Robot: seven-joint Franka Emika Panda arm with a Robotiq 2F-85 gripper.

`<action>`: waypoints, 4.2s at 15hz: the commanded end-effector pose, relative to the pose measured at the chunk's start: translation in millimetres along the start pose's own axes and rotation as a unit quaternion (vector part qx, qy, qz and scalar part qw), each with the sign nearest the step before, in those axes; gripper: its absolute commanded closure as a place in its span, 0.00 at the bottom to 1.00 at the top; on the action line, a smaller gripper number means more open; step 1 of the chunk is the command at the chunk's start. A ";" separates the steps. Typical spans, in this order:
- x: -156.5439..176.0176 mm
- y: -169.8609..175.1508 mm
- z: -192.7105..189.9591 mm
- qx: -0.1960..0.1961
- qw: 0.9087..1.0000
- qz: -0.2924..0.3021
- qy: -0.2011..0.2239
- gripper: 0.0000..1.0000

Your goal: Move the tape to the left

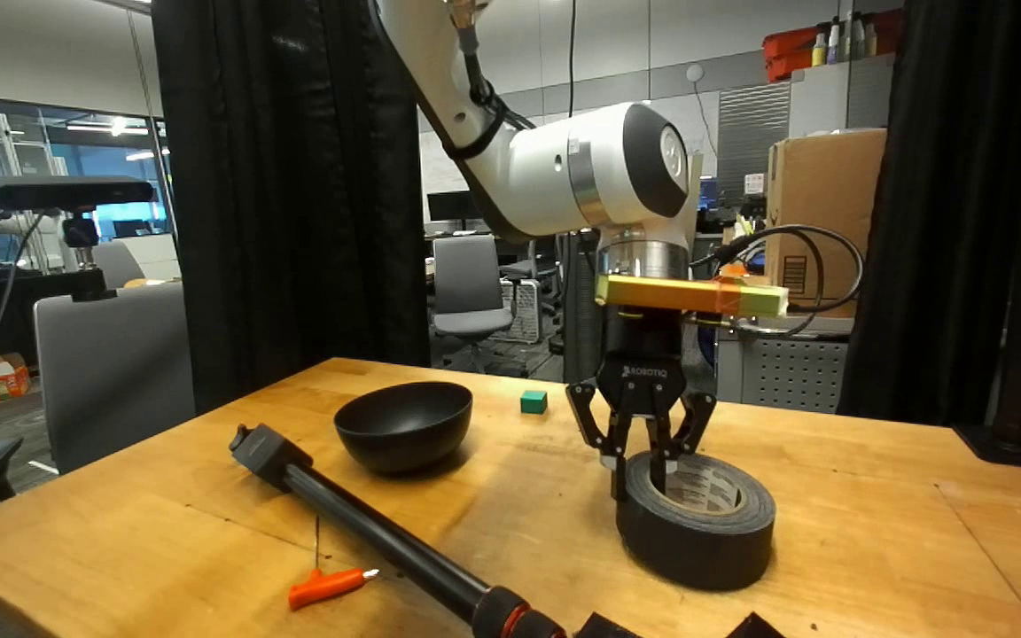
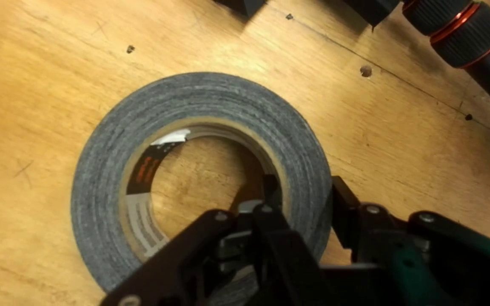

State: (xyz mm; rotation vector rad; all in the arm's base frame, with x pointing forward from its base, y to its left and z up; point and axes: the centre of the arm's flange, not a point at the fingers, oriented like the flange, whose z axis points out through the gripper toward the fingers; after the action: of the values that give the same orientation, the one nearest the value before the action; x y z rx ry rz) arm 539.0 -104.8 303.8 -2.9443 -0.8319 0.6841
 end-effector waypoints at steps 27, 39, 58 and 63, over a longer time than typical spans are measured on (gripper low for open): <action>25.2 -8.0 -41.4 -0.115 0.987 -0.114 -0.002 0.92; 26.5 -4.2 -44.3 -0.142 0.980 -0.140 -0.004 0.92; 29.9 -11.5 -40.8 -0.030 0.968 -0.244 0.044 0.92; 29.5 -14.6 -33.1 -0.035 0.971 -0.231 0.045 0.61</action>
State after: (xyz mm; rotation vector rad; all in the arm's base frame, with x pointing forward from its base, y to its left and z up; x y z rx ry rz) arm 567.9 -73.9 323.5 -2.6490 -1.4830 0.4923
